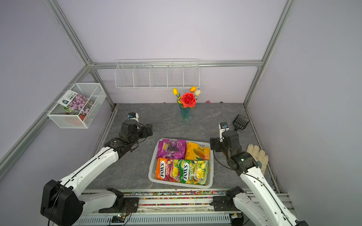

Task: Put the candies in the basket
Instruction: Reset both arms

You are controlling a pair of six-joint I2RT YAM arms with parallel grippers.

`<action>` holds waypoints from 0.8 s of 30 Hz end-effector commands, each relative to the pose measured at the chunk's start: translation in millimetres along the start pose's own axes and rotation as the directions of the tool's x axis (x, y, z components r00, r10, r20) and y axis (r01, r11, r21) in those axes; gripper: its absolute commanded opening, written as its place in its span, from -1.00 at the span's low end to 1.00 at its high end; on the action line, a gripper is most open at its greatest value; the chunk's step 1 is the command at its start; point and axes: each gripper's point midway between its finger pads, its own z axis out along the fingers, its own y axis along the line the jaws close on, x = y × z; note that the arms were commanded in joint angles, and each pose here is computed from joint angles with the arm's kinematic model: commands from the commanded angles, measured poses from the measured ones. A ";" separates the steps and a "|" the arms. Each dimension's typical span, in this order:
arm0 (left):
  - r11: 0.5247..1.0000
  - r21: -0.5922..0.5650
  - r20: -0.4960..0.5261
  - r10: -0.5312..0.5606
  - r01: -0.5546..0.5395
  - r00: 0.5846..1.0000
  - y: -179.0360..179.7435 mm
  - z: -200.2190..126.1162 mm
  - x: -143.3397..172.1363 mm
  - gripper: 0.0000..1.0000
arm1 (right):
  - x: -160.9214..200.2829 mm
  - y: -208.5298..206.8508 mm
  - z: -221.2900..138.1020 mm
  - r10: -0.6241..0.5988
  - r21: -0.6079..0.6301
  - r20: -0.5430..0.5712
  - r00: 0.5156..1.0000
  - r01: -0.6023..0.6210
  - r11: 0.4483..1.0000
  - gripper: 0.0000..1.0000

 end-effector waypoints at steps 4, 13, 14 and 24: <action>0.987 -0.045 0.068 0.155 -0.152 0.986 8.3 -1.0 -5.6 1.00 | 3.1 -62.2 45.0 0.096 0.227 0.236 0.967 -0.151 0.962 0.97; 0.944 -0.184 0.236 0.312 -0.273 0.920 42.8 -15.3 -11.4 1.00 | 38.8 -50.3 116.0 0.126 0.099 0.211 0.969 -0.150 0.984 0.96; 0.935 -0.195 0.226 0.337 -0.296 0.914 46.5 -13.8 -9.5 1.00 | 37.2 -45.7 123.9 0.098 0.082 0.213 0.972 -0.118 0.990 0.96; 0.907 -0.353 0.217 0.317 -0.229 0.923 124.1 -9.8 4.0 1.00 | 53.0 -13.4 147.4 -0.007 -0.042 0.194 0.981 0.016 0.999 0.98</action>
